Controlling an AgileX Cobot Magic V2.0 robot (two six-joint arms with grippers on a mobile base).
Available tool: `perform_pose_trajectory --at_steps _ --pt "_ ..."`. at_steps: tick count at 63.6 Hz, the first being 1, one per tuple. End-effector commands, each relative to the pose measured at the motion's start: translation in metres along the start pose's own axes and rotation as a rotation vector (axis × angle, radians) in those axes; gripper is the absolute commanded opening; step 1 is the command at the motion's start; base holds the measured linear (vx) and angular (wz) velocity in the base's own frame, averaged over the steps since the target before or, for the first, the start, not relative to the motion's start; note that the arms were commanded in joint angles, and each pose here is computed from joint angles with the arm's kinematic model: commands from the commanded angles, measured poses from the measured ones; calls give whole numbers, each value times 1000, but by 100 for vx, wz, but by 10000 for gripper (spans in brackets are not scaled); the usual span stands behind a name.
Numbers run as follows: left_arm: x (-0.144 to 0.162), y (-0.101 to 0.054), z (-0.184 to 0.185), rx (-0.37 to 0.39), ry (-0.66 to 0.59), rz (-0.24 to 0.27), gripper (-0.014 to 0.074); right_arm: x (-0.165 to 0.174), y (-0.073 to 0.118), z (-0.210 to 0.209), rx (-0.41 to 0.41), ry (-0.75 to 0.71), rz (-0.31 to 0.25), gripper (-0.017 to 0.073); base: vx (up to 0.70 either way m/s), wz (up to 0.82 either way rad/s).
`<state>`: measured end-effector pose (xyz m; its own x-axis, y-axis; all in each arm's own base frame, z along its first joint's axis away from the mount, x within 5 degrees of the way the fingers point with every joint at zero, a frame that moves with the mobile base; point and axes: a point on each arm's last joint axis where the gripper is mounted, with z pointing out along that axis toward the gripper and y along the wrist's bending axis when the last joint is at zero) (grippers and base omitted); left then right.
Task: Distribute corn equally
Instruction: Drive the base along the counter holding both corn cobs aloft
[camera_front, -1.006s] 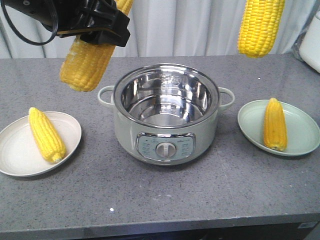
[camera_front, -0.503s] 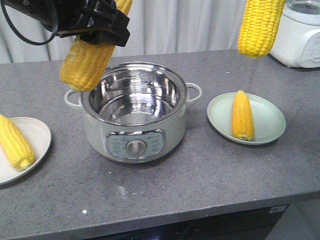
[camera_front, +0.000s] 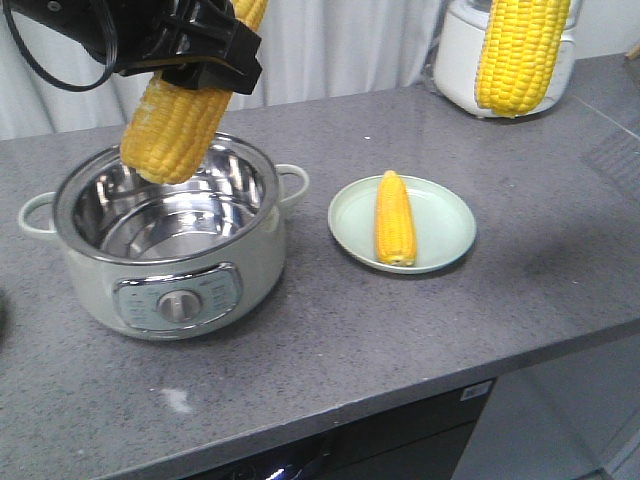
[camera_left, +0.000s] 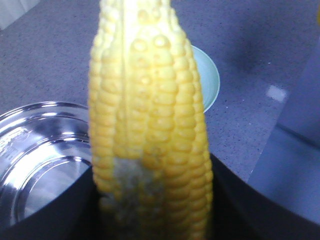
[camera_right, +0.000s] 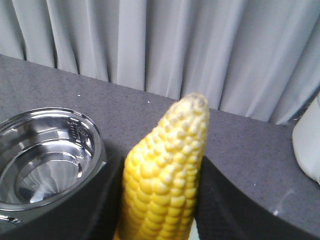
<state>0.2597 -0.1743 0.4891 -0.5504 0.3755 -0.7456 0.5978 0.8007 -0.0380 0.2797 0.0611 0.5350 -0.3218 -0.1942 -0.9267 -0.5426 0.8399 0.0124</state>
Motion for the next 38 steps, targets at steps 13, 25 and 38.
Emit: perform_pose_trajectory --at_steps 13,25,38 --pt "-8 -3 -27 7 -124 1 -6 -15 7 -21 19 -118 -14 -1 0 -27" --pt "-8 -3 -27 7 -124 1 -6 -15 7 -21 19 -118 -14 -1 0 -29" --pt "-8 -3 -27 7 -124 1 -6 -15 7 -21 19 -118 -14 -1 -1 -33"
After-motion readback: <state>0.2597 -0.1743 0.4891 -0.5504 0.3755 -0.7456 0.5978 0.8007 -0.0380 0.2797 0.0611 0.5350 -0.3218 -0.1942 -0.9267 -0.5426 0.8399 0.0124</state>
